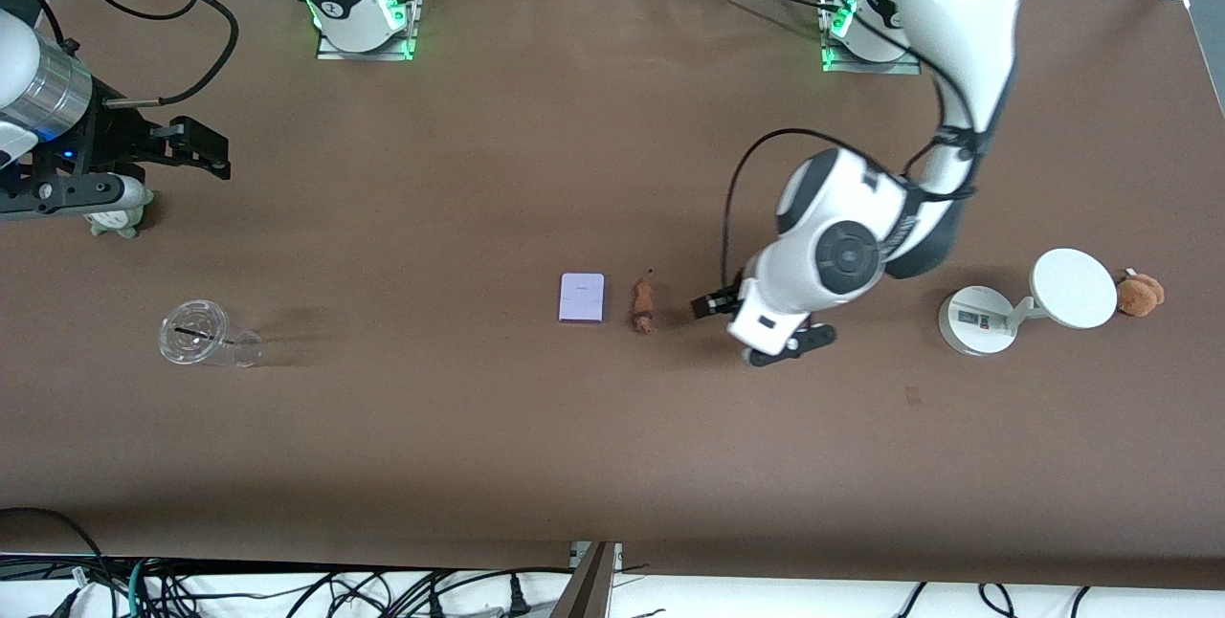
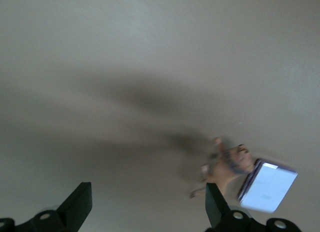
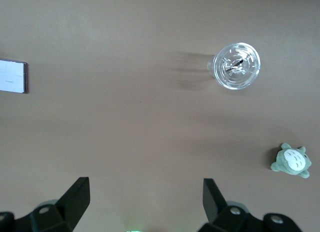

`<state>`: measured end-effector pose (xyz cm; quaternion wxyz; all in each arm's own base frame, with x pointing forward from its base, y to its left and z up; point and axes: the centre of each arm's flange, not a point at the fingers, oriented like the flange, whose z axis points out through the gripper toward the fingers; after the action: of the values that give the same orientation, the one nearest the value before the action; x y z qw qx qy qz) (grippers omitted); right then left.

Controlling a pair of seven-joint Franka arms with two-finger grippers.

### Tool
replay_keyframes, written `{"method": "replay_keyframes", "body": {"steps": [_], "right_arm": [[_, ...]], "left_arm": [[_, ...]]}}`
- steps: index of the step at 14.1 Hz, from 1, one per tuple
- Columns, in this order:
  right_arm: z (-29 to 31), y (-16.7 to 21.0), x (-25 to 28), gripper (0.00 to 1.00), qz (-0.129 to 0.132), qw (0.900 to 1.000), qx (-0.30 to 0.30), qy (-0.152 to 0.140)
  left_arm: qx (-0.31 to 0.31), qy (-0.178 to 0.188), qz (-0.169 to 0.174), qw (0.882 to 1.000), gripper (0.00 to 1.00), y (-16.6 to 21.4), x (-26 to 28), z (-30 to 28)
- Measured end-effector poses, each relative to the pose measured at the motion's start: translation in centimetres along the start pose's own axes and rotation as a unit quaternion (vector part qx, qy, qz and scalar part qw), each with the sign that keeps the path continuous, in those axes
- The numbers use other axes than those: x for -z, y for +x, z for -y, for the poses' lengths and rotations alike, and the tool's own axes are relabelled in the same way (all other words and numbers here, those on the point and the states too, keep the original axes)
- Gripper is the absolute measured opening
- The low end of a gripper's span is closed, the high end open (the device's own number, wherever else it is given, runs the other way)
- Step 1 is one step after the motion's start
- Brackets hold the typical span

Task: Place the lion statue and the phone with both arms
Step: 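Reach the left gripper over the brown lion statue beside the phone, then grasp the lion with the left gripper while the right gripper reaches the phone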

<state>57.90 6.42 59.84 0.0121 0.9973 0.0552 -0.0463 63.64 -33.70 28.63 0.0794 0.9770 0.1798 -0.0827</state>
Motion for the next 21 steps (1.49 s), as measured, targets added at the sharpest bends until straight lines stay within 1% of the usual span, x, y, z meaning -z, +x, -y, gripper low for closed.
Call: {"method": "replay_keyframes", "body": {"steps": [2,4,6,9,11,12,14,18,20,21], "right_arm": [[0.0,0.0,0.0,1.0,0.0,1.0,0.0,0.0],[0.0,0.0,0.0,1.0,0.0,1.0,0.0,0.0],[0.1,0.0,0.0,1.0,0.0,1.0,0.001,0.0],[0.4,0.0,0.0,1.0,0.0,1.0,0.003,0.0],[0.5,0.0,0.0,1.0,0.0,1.0,0.005,0.0],[0.5,0.0,0.0,1.0,0.0,1.0,0.005,0.0],[0.5,0.0,0.0,1.0,0.0,1.0,0.005,0.0],[0.5,0.0,0.0,1.0,0.0,1.0,0.005,0.0],[0.7,0.1,-0.1,1.0,0.001,1.0,0.006,0.0],[0.9,0.2,-0.3,1.0,0.003,1.0,0.007,0.0]], "left_arm": [[-0.002,-0.015,-0.013,1.0,1.0,-1.4,-3.5,-2.3],[-0.006,-0.023,-0.02,1.0,1.0,-3.0,-5.4,-4.0],[-0.013,-0.023,-0.023,0.999,1.0,-5.1,-6.5,-5.7],[-0.044,-0.008,-0.046,0.998,1.0,-7.0,-8.0,-7.1],[-0.062,0.012,-0.063,0.996,1.0,-8.2,-10.7,-7.6],[-0.068,0.02,-0.069,0.995,1.0,-8.6,-12.0,-7.7],[-0.069,0.025,-0.073,0.995,1.0,-8.5,-12.9,-7.5],[-0.063,0.022,-0.082,0.994,1.0,-7.3,-12.1,-7.3],[-0.063,0.02,-0.083,0.994,0.96,-7.3,-12.0,-7.4],[-0.063,0.02,-0.083,0.994,0.85,-7.2,-11.9,-7.4]]}}
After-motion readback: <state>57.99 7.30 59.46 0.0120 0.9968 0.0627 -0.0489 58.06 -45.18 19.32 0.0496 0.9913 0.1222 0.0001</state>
